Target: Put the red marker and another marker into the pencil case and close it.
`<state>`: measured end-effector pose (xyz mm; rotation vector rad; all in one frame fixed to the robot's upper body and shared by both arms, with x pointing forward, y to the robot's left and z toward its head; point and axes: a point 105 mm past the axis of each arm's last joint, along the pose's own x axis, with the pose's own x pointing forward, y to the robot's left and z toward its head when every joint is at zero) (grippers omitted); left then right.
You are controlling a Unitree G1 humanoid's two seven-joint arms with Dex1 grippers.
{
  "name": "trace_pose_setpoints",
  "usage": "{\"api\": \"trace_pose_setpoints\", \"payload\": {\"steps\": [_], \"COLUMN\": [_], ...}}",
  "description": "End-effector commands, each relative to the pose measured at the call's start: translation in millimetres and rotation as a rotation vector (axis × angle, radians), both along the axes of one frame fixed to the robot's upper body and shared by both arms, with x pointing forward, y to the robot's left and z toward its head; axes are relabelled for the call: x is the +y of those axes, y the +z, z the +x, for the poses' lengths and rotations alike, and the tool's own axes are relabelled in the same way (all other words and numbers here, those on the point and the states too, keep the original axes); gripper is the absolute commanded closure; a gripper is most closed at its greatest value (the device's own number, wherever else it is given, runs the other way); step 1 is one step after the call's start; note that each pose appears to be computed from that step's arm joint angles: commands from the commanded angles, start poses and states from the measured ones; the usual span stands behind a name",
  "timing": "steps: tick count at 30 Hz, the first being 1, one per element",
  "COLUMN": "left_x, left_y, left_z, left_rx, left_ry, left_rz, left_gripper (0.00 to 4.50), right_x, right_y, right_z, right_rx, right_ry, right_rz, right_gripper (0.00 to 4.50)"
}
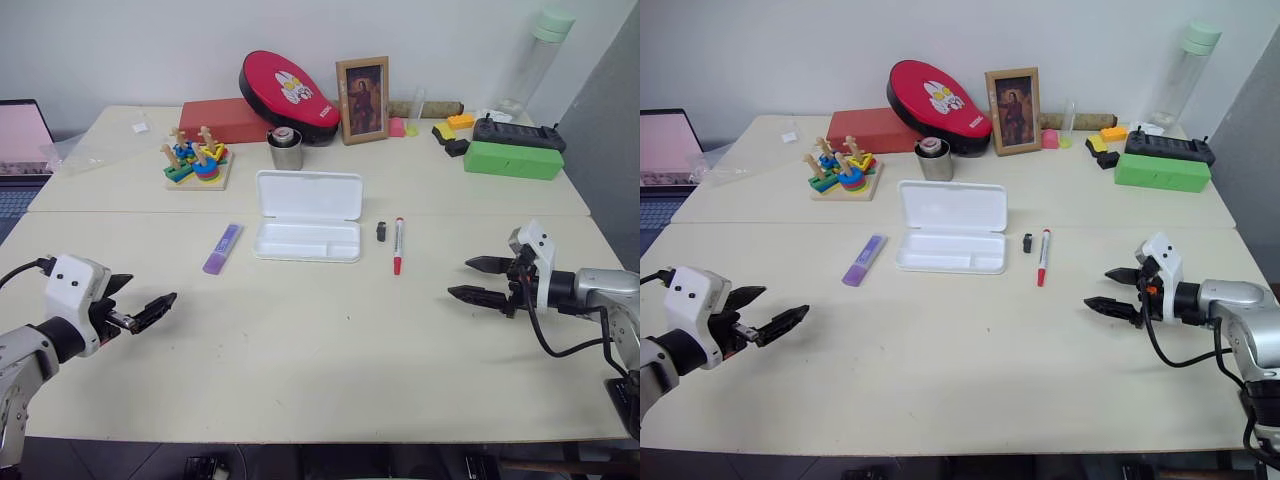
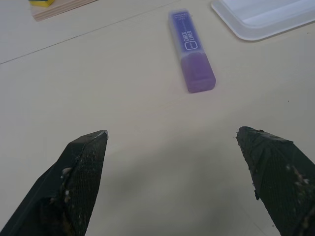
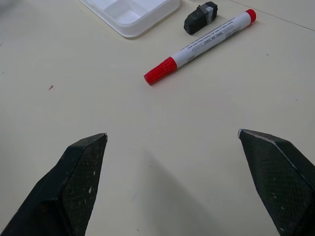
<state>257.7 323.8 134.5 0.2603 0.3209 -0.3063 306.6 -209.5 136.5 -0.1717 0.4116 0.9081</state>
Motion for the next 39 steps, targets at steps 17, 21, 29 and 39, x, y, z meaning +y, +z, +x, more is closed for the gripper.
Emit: {"api": "trace_pose_setpoints", "payload": {"steps": [17, 21, 29, 39], "left_x": [4.0, 2.7, -3.1, -17.8], "left_y": [12.2, 12.8, 12.9, 25.2], "left_z": [0.7, 1.2, 1.7, 5.6], "left_rx": [-0.026, -0.031, -0.047, -0.092], "left_ry": [0.0, -0.003, -0.009, -0.077], "left_rz": [0.028, 0.034, 0.024, -0.029], "left_gripper": [0.0, 0.0, 0.0, 0.0], "right_x": [5.2, 7.6, 9.6, 43.3], "right_y": [11.1, 9.3, 14.9, 38.3], "right_z": [0.3, -0.5, 0.2, -1.1], "right_rx": [-0.043, -0.033, -0.041, -0.096], "right_ry": [0.031, 0.046, 0.06, 0.193], "right_rz": [-0.006, -0.006, -0.011, 0.056], "right_gripper": [0.03, 0.03, 0.03, 0.03]}}
